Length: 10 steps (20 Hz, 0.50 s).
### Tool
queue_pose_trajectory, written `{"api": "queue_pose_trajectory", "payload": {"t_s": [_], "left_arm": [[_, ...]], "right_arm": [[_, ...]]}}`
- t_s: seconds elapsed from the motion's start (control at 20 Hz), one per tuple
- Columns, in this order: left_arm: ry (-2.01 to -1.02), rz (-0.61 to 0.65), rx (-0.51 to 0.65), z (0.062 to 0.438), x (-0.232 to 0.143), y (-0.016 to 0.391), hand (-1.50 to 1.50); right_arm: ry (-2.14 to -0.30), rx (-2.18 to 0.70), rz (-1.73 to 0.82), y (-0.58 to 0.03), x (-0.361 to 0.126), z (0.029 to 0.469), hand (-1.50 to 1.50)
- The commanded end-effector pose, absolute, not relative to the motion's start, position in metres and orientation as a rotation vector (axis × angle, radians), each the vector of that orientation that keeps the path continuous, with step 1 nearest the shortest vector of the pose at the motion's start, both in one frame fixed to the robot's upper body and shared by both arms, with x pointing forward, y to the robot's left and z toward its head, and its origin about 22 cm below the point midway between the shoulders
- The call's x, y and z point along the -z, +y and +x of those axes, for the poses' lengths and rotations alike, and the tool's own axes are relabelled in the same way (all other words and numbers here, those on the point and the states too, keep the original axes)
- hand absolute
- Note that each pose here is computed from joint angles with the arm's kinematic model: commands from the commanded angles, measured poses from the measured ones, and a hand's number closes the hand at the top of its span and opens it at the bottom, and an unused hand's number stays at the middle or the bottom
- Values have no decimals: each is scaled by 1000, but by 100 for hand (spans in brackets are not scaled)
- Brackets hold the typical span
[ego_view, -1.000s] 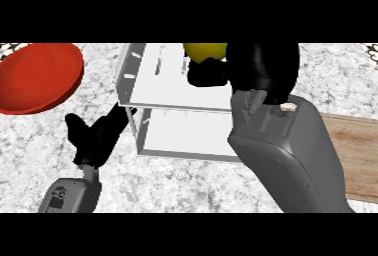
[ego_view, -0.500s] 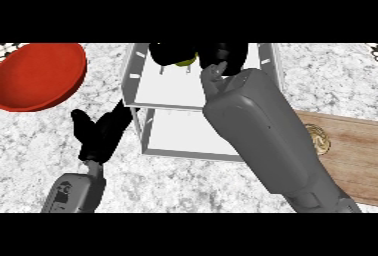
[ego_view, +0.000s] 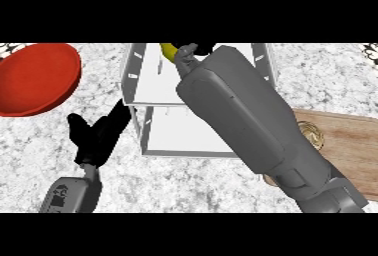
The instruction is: Pick the pear from the cutting board and place it in the tiered basket
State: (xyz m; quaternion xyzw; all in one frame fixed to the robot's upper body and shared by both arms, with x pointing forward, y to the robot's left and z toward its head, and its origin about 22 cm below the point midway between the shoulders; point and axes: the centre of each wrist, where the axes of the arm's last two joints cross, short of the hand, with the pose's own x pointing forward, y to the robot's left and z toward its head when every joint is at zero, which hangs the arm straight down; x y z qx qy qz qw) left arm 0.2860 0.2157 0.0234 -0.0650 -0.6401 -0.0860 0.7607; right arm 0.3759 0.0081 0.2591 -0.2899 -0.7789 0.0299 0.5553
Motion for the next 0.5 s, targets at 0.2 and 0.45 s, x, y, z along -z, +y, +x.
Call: {"api": "queue_pose_trajectory", "payload": {"t_s": [0.2,0.45], "left_arm": [[-1370,-101,121,276,-22,234,0],[-1366,-69,104,269,-15,238,0]], "right_arm": [[-1726,257,-674,-32,-278,377,-150],[-1703,194,-705,-90,-265,338,-150]]}}
